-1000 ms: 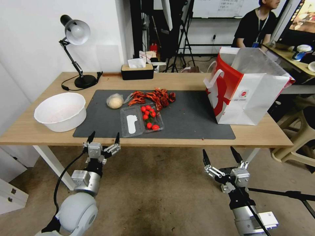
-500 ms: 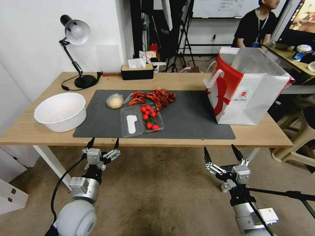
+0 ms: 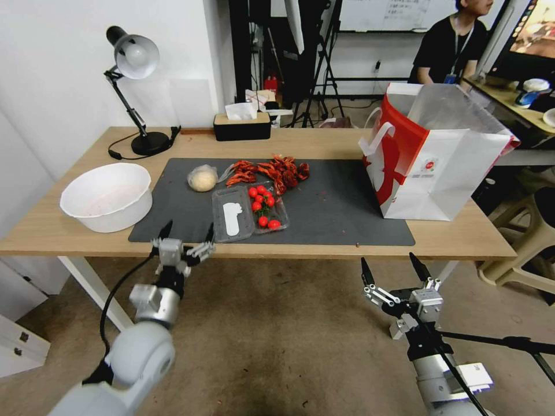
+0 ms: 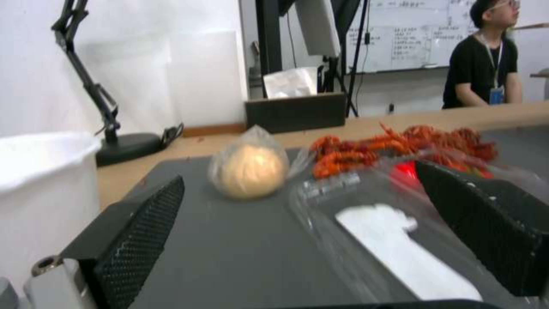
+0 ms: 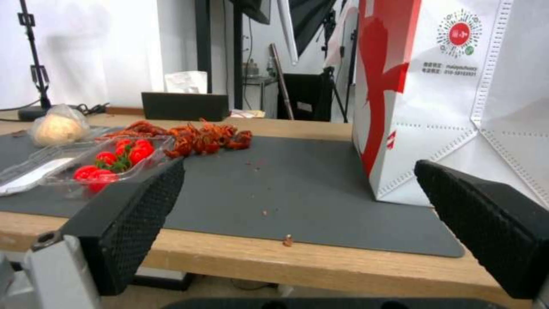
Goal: Pick up the trash from the table and place it into the takeout bag.
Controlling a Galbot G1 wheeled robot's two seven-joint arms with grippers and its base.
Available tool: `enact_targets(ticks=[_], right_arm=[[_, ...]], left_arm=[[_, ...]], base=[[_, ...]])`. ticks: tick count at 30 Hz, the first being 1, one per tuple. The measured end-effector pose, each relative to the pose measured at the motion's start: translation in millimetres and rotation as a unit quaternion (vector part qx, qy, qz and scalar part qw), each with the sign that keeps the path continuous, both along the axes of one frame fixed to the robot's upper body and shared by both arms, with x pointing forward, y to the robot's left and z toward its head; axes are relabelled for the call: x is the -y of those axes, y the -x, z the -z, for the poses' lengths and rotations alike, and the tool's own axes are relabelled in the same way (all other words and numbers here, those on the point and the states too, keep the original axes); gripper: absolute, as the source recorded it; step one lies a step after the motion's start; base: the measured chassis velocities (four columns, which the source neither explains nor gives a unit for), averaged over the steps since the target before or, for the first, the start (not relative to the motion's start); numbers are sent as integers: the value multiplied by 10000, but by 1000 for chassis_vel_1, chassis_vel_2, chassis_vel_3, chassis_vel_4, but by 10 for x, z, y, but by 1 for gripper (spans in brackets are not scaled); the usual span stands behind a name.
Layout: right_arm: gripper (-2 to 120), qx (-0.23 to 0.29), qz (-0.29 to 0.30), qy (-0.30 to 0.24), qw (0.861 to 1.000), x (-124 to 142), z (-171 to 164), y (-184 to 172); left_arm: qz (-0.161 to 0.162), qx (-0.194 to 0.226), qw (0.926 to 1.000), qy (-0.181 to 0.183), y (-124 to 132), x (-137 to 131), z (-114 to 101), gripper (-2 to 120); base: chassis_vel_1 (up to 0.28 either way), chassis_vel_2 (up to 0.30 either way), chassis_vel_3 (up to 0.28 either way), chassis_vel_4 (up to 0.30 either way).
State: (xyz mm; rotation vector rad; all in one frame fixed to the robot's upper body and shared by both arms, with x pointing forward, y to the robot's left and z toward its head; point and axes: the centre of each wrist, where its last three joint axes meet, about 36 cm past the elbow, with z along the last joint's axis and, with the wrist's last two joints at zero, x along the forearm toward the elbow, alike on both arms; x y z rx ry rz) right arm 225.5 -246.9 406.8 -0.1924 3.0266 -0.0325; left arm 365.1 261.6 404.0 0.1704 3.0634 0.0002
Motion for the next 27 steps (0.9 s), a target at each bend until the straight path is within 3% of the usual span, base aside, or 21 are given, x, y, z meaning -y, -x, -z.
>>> enact_targets(ticks=[13,16,22,24,27], right_arm=[[100,-8,47,54,10000,43,11,-14],[100,-21,45,64,10000,53,22,-21],[100,-40,93,90,9999,85,28,-10],[100,-52,133,111,9998,116,43,-5],[100,-64,164,120,9998,137,66,-4]], left_arm=[[458,111,9989,76,-729,-148,-296,100],[552,-96,9984,90,-963,-135,-397,100],[619,-428,9971,-51,-1306,-110,-405,100],[531,-695,9961,-103,-1536,-74,-419,100],[442,-844,9953,-184,-1677,-55,-447,100]], base=[[0,0,0,0],[0,0,0,0],[0,0,0,0],[0,0,0,0],[0,0,0,0]])
